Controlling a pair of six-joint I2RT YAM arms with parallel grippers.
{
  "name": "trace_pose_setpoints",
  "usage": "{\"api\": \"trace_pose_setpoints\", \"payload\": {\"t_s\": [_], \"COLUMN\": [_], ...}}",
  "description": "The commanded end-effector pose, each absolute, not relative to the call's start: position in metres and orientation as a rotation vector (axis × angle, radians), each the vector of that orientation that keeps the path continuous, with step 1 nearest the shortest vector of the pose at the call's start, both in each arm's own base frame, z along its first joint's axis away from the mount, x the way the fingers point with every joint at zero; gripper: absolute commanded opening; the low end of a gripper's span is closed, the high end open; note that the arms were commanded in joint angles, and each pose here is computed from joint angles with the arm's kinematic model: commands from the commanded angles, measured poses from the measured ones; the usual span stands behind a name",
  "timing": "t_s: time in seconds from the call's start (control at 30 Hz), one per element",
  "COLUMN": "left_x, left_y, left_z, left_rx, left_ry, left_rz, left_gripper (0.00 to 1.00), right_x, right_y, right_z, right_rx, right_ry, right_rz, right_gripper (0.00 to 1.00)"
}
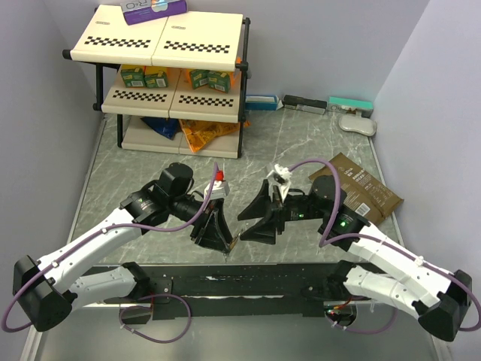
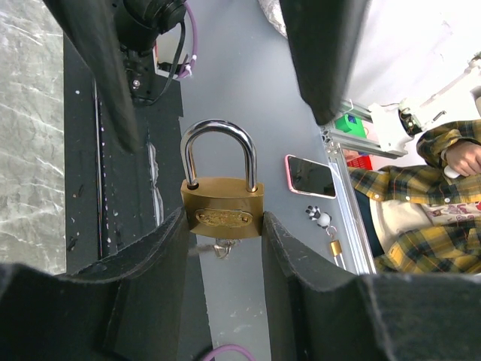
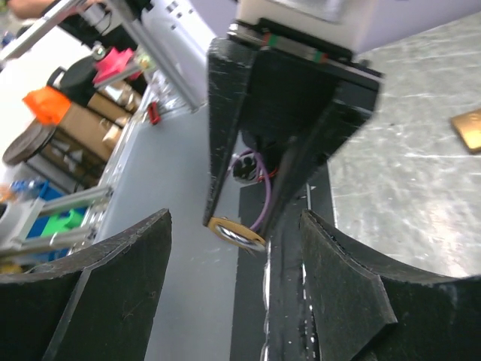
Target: Unlock with the key
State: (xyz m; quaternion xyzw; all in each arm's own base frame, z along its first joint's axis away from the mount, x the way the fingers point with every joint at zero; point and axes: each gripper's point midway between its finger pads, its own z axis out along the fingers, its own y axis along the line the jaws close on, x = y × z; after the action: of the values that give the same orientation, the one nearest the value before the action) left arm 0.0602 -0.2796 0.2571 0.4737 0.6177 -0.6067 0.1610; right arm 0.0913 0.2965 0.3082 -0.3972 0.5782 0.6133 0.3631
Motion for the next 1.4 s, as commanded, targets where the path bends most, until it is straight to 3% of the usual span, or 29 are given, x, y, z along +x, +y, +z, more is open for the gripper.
{"api": "trace_pose_setpoints", "payload": {"t_s": [0.0, 0.3, 0.77, 1.37], "left_x": [0.056, 0.057, 0.057, 0.087], "left_y": [-0.280, -0.280, -0.280, -0.285], "left_z": [0.279, 0.283, 0.289, 0.271], "left_rx": [1.409, 1.400, 1.390, 1.252], "left_ry": [1.616, 1.592, 1.570, 1.696], "left_rz": [-1.744, -1.741, -1.740, -1.577], "left_gripper": [0.01, 0.01, 0.01, 0.01], "right_x": [0.081, 0.077, 0.079, 0.106], "right_y": [0.304, 0.304, 0.310, 0.309], "right_z": [0.335, 0.327, 0.308, 0.295], "right_rx": [-1.099, -1.099, -1.108, -0.977], "right_ry": [1.348, 1.361, 1.412, 1.550], "right_rz": [1.593, 1.616, 1.618, 1.473], "right_gripper": [0.74, 0.61, 0.56, 0.32]}}
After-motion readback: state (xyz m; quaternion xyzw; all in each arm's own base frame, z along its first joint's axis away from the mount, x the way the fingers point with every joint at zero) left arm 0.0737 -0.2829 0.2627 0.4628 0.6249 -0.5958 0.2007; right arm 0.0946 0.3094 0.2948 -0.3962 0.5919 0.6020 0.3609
